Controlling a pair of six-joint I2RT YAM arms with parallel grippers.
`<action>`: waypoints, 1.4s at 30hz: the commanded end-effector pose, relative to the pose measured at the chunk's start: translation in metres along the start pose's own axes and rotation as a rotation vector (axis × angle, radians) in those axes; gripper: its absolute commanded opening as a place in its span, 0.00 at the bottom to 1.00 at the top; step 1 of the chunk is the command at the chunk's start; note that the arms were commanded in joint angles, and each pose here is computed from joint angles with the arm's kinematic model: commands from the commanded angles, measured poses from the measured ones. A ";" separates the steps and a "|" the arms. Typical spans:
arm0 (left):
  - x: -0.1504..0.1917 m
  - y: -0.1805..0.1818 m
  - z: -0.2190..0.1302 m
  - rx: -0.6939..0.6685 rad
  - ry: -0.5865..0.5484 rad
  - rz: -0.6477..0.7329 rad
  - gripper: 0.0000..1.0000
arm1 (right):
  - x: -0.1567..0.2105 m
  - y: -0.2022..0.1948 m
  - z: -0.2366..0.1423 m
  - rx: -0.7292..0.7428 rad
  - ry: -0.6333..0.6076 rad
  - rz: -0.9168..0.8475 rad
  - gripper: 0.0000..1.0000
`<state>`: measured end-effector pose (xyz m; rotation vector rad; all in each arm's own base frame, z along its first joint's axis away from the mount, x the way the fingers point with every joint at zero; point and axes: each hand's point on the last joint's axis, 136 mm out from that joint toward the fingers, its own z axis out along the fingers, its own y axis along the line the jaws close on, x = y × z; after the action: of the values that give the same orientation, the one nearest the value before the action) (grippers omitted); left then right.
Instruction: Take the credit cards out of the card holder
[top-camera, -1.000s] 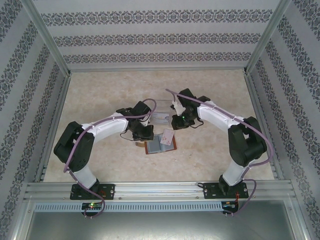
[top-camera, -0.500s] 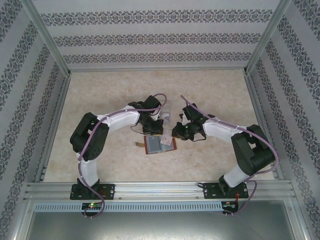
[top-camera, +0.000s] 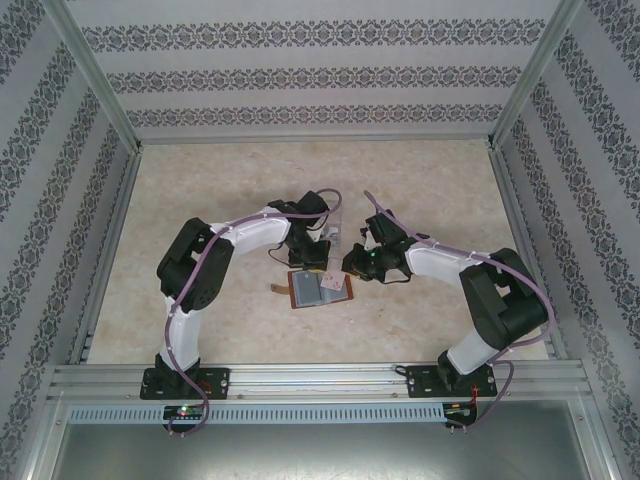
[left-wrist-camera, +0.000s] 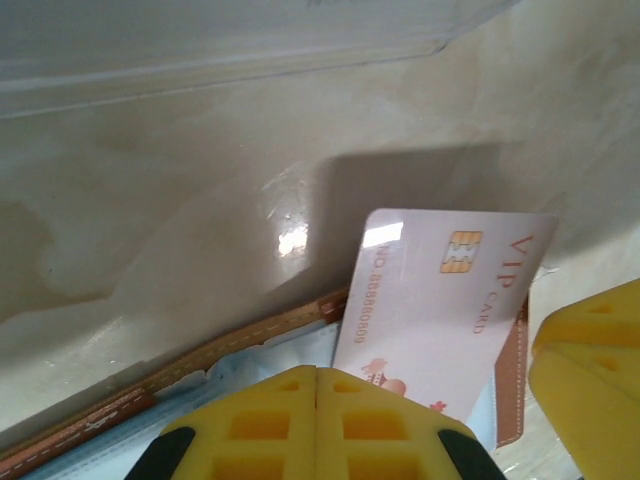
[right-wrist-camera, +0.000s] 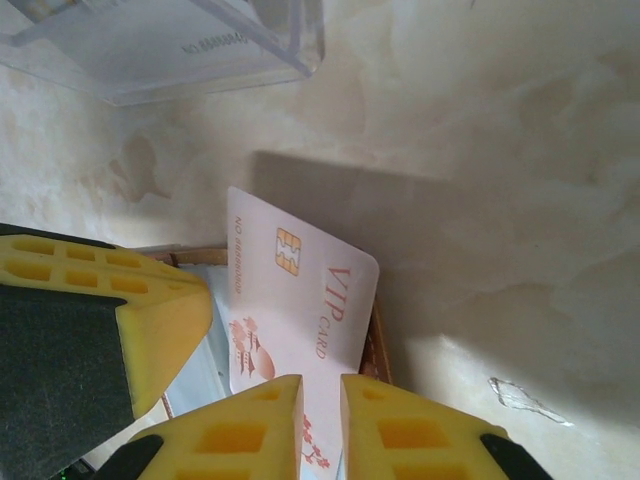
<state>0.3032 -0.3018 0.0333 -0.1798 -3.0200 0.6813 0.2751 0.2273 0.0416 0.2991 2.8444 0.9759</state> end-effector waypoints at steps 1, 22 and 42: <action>0.009 0.003 0.007 -0.037 0.041 0.020 0.03 | 0.000 -0.011 0.005 0.018 0.007 0.029 0.19; 0.018 0.007 0.019 -0.058 0.081 0.021 0.03 | 0.002 -0.008 0.015 -0.029 0.022 0.045 0.23; 0.020 0.007 0.019 -0.059 0.083 0.019 0.03 | 0.003 0.014 0.007 -0.142 -0.005 0.022 0.16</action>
<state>0.2961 -0.3035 0.0232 -0.1942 -2.9959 0.6459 0.2732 0.2366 0.0303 0.3411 2.8042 1.1003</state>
